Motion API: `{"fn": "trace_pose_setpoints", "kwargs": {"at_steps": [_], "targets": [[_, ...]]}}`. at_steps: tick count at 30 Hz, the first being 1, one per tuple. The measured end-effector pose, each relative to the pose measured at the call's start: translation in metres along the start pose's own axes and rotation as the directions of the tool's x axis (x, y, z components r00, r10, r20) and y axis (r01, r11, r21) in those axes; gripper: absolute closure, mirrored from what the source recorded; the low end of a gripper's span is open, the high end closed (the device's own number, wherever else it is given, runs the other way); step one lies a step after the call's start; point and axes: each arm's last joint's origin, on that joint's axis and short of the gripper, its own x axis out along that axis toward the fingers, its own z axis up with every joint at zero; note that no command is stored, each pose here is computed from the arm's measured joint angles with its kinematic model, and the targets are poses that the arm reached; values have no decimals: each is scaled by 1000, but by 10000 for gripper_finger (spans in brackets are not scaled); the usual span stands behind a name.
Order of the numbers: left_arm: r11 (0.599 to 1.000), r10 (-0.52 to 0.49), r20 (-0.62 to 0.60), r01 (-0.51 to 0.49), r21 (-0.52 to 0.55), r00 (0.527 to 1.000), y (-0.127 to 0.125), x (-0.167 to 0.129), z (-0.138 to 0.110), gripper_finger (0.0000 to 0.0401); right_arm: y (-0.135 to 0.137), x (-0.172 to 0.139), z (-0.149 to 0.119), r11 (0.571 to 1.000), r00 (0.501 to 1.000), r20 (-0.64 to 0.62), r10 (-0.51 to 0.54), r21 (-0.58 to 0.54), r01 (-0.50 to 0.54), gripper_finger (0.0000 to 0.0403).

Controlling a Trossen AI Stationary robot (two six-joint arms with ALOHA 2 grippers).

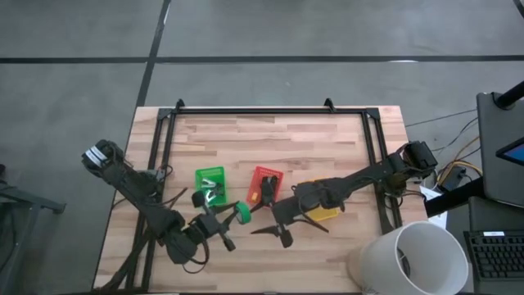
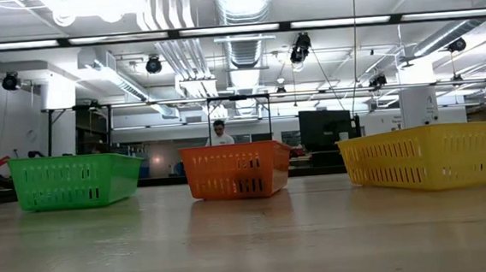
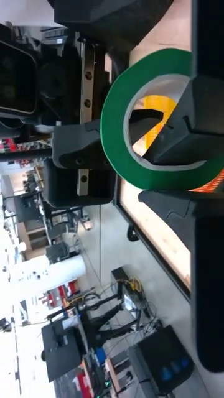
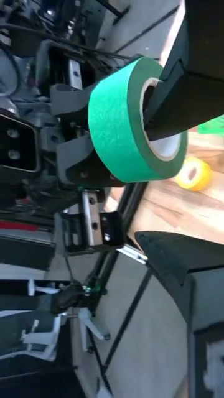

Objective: Pick and place Stapler, Stapler remover, tape
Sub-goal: Put the green tape into the yellow bin

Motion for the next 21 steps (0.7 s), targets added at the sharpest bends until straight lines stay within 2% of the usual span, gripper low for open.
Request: {"fn": "trace_pose_setpoints", "kwargs": {"at_steps": [12,21], "targets": [[997,0,13,-1,79,1000,-1,8,4,343,-10,-1,1,998,1000,22,-18,63,16,207],[992,-43,12,42,122,999,-1,11,3,343,-11,-1,-3,997,1000,-6,-15,71,16,305]]}}
